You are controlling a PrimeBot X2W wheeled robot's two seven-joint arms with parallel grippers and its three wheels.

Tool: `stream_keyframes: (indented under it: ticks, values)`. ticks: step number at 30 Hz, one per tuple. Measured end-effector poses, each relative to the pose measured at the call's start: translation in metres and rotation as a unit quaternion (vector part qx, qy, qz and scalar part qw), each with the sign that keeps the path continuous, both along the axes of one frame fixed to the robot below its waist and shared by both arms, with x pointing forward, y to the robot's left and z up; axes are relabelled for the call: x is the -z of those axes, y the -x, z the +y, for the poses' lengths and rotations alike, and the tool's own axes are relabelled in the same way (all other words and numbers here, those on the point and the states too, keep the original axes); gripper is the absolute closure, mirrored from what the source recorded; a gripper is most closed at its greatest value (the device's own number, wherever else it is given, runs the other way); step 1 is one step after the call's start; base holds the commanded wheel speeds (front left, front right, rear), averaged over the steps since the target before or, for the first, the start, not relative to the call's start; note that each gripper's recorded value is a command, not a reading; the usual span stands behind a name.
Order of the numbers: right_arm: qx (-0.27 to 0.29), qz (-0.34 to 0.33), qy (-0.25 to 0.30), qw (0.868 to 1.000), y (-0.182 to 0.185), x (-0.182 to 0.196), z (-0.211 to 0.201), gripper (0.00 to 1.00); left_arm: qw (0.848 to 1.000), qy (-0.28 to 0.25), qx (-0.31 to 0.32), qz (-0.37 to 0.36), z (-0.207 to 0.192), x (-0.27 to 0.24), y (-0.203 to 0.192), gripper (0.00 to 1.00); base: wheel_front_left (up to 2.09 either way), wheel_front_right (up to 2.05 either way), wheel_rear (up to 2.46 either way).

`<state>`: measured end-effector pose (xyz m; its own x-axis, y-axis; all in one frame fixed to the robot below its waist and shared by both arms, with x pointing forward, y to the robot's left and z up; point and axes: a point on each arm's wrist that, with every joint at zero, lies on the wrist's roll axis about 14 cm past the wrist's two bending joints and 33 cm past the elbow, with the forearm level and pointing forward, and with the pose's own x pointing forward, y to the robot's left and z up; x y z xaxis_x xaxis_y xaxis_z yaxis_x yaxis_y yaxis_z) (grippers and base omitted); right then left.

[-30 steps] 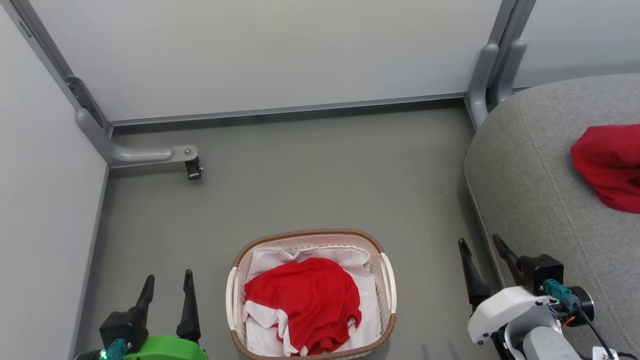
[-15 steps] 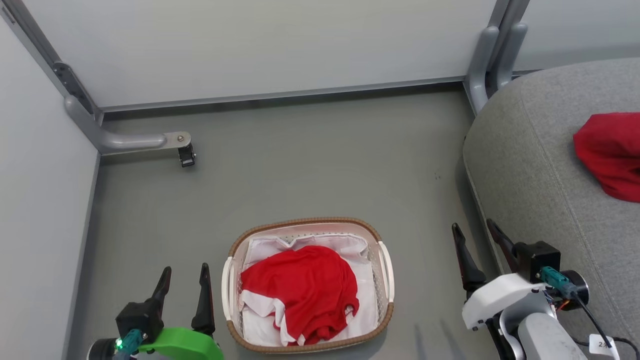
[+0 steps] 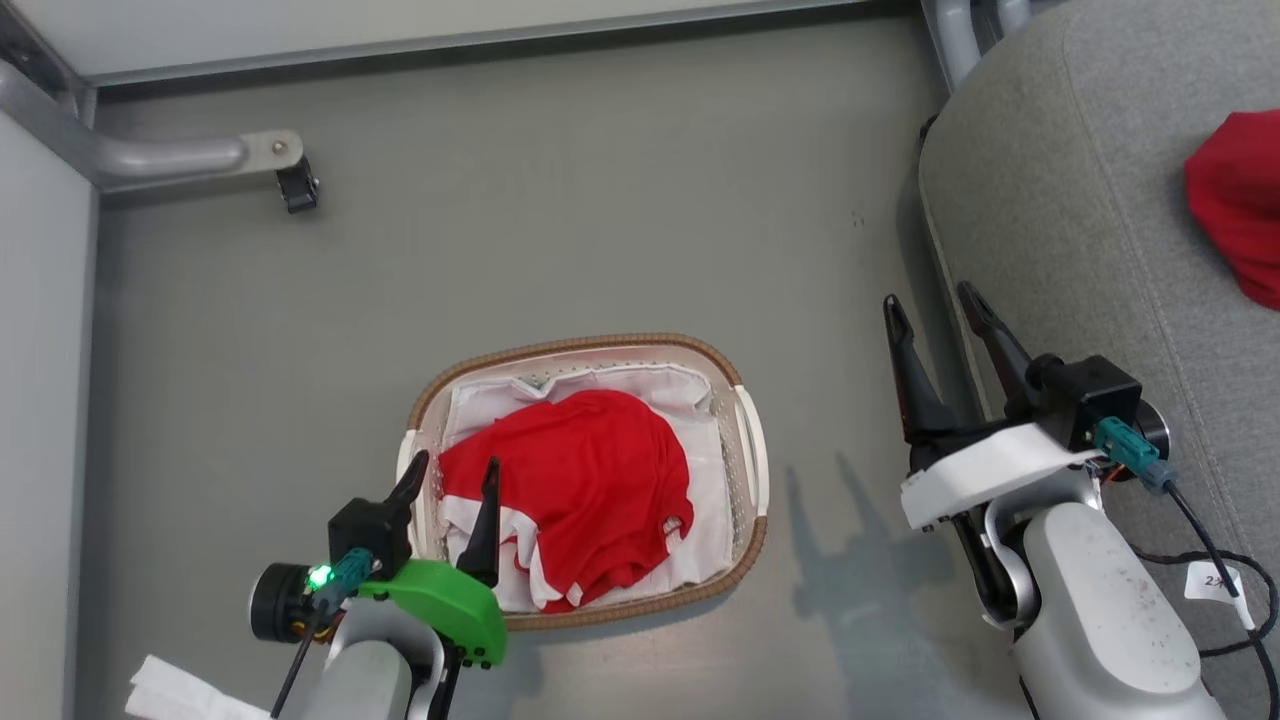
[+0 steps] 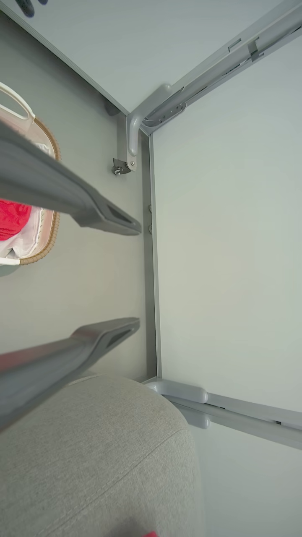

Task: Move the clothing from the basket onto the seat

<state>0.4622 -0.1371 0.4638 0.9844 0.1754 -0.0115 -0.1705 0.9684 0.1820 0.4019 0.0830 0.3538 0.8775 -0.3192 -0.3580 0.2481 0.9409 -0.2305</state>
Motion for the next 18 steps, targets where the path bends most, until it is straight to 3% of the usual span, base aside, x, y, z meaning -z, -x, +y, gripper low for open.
stream_keyframes:
  ticks: [9, 18]
  values:
    - [0.005, -0.010, -0.011, 1.000, -0.033, 0.010, -0.005, 0.00, 0.993, -0.017, 0.076, 0.086, -0.036, 0.068, -0.015, 0.00, 0.00, 0.00, 0.00]
    - [0.010, 0.008, -0.017, 1.000, -0.050, 0.040, -0.012, 0.00, 0.974, -0.042, 0.141, 0.173, -0.058, 0.137, -0.014, 0.00, 0.00, 0.00, 0.00]
